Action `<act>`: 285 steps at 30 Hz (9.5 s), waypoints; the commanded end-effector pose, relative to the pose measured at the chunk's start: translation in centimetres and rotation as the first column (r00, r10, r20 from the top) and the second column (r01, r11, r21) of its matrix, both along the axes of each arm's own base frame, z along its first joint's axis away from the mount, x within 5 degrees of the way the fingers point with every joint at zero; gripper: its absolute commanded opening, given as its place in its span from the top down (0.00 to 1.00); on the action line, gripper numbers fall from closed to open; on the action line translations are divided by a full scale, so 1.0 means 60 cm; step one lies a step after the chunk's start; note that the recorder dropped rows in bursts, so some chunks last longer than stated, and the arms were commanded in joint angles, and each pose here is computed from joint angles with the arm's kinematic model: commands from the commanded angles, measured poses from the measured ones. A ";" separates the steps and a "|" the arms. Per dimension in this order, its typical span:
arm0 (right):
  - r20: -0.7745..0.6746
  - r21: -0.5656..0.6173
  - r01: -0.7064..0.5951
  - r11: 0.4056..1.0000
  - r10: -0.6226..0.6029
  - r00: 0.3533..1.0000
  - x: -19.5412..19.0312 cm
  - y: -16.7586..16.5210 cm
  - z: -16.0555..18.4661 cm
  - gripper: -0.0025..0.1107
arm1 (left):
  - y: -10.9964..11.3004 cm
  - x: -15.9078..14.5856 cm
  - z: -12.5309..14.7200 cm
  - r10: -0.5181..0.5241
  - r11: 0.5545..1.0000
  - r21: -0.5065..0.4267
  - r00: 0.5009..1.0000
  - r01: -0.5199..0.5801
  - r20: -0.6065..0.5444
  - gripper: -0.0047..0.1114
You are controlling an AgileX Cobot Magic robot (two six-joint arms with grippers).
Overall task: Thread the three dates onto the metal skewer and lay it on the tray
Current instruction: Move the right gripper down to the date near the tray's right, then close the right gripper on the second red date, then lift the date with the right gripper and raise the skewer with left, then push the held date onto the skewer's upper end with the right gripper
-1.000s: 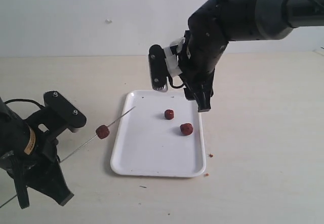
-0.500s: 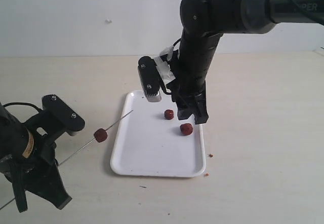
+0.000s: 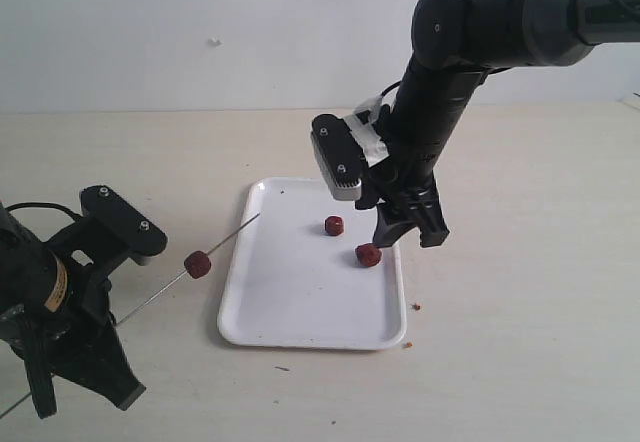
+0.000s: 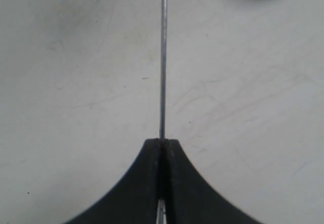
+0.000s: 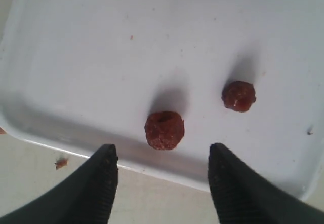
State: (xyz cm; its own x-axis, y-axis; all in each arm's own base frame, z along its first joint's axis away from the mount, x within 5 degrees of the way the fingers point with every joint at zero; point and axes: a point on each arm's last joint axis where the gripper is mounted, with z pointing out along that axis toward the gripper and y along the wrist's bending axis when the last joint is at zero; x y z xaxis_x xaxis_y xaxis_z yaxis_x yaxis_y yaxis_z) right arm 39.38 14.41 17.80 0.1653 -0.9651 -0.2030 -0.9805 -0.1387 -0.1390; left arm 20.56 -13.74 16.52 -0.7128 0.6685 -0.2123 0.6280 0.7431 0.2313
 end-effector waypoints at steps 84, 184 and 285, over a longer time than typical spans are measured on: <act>-0.045 -0.108 -0.036 0.994 0.031 0.998 0.022 -0.011 -0.122 0.74 | -0.002 -0.002 -0.001 0.028 0.999 -0.030 1.000 -0.028 -0.005 0.96; -0.931 0.246 0.855 -0.457 -0.356 0.078 0.099 0.056 0.105 0.74 | -0.047 0.054 0.062 0.193 0.876 -0.477 0.957 -0.070 0.215 0.96; -0.919 0.312 0.871 -0.379 -0.352 0.176 0.089 0.064 0.126 0.74 | -0.036 0.073 0.070 0.249 0.836 -0.544 0.936 -0.077 0.251 0.96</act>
